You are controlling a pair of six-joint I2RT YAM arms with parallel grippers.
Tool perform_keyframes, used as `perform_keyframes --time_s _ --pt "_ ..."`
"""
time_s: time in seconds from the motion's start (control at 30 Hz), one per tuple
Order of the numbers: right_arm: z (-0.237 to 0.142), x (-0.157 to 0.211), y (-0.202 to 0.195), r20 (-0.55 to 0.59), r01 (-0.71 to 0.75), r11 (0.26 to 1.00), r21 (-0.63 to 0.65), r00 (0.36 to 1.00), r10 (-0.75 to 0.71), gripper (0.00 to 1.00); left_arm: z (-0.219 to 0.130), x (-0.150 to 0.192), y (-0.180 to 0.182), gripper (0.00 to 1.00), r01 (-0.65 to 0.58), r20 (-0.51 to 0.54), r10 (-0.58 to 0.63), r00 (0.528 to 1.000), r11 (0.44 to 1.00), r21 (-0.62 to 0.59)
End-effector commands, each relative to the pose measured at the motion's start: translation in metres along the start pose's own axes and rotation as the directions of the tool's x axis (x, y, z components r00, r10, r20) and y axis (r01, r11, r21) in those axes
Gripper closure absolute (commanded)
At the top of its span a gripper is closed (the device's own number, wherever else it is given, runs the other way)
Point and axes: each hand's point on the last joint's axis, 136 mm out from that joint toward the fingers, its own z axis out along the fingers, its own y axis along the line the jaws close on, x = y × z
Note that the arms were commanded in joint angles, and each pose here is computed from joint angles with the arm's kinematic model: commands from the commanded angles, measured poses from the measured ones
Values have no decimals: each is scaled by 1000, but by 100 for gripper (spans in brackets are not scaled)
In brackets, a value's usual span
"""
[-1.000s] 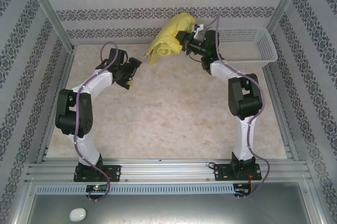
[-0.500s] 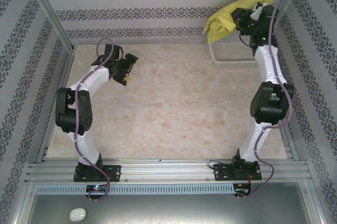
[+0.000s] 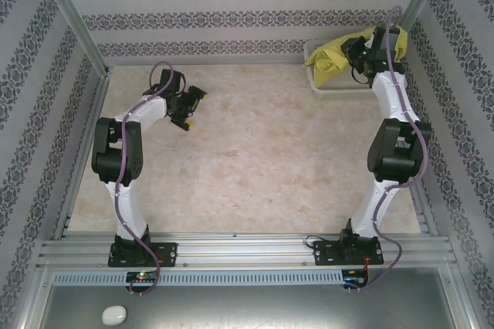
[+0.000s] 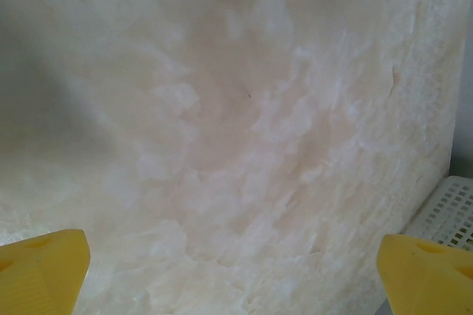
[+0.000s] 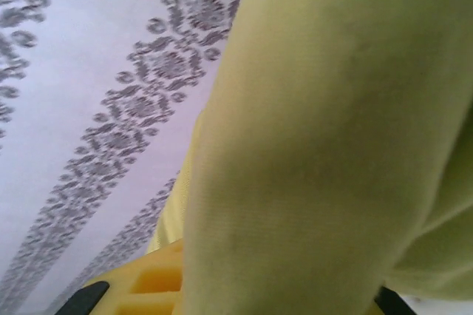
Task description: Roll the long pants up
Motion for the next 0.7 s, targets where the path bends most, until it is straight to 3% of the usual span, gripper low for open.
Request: perform_keyframes --time_s 0.0,0.27,0.43,0.67 --pt "1 -47 5 180 68 998 -3 981 -67 100 -4 -15 -3 1 -8 5 8 1000 1000 4" --pt "34 -72 -11 239 57 998 42 969 -65 100 -6 -28 2 1 -1 19 2 1000 1000 -6" --pt "63 -78 -10 212 78 996 48 973 -87 95 -4 -32 3 1 4 21 -3 1000 1000 -16" --pt "115 -39 -46 142 3 994 110 990 -19 91 -4 -32 11 2 12 30 -11 999 999 -36"
